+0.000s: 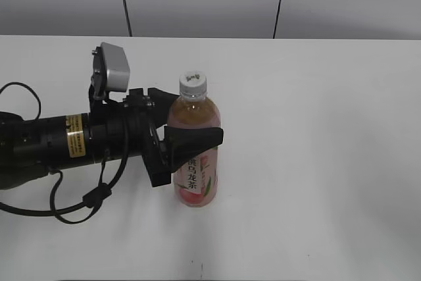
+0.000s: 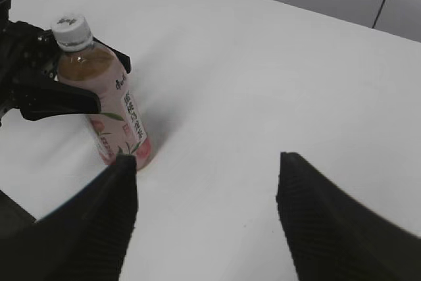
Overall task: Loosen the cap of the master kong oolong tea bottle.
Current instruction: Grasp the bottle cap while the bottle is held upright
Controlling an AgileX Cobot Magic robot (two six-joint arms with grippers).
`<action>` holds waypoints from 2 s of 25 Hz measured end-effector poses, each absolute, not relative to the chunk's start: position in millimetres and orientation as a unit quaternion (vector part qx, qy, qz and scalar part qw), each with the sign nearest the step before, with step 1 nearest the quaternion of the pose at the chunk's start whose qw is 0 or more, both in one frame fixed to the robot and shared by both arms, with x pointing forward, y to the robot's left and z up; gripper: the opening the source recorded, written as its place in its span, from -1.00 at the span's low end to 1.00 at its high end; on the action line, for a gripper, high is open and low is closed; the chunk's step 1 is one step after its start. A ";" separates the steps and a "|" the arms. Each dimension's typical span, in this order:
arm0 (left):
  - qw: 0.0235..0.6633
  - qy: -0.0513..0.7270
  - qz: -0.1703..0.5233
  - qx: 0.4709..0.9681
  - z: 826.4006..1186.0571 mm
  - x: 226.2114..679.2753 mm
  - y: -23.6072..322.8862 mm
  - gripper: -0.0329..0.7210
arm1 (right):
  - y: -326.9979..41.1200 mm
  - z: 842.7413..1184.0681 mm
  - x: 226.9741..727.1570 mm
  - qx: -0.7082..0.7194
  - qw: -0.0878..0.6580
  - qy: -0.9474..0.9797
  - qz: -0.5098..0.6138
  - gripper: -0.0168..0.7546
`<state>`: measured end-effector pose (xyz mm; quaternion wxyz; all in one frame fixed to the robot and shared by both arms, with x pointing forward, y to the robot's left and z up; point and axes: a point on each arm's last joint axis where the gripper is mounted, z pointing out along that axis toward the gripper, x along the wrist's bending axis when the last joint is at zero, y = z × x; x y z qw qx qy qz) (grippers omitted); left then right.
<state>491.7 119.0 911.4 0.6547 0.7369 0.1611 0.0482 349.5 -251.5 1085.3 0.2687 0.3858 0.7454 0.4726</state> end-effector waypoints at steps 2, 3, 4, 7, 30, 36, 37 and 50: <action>0.655 0.161 0.048 0.737 911.4 491.7 119.0 0.32 | -250.2 1088.5 361.9 0.384 0.260 0.755 0.464 0.29; 0.655 0.161 0.048 0.737 911.4 491.7 119.0 0.32 | -249.6 1092.4 367.1 0.381 0.258 0.758 0.463 0.26; 0.655 0.161 0.048 0.737 911.4 491.7 119.0 0.32 | -248.8 1095.2 373.2 0.379 0.253 0.763 0.459 0.24; 0.655 0.161 0.048 0.737 911.4 491.7 119.0 0.32 | -245.7 1108.2 395.3 0.372 0.236 0.775 0.454 0.22; 0.655 0.161 0.048 0.737 911.5 491.7 119.0 0.32 | -156.1 1186.3 520.3 0.275 0.076 0.889 0.359 0.17; 0.655 0.161 0.048 0.736 911.6 491.6 119.0 0.32 | -114.4 1170.2 540.6 0.332 0.032 0.883 0.331 0.16; 0.655 0.161 0.048 0.736 911.6 491.6 119.0 0.32 | -108.3 1169.6 541.2 0.343 0.030 0.880 0.326 0.16; 0.655 0.161 0.048 0.736 911.6 491.6 119.0 0.32 | -49.2 1162.3 506.7 0.392 -0.013 0.871 0.297 0.16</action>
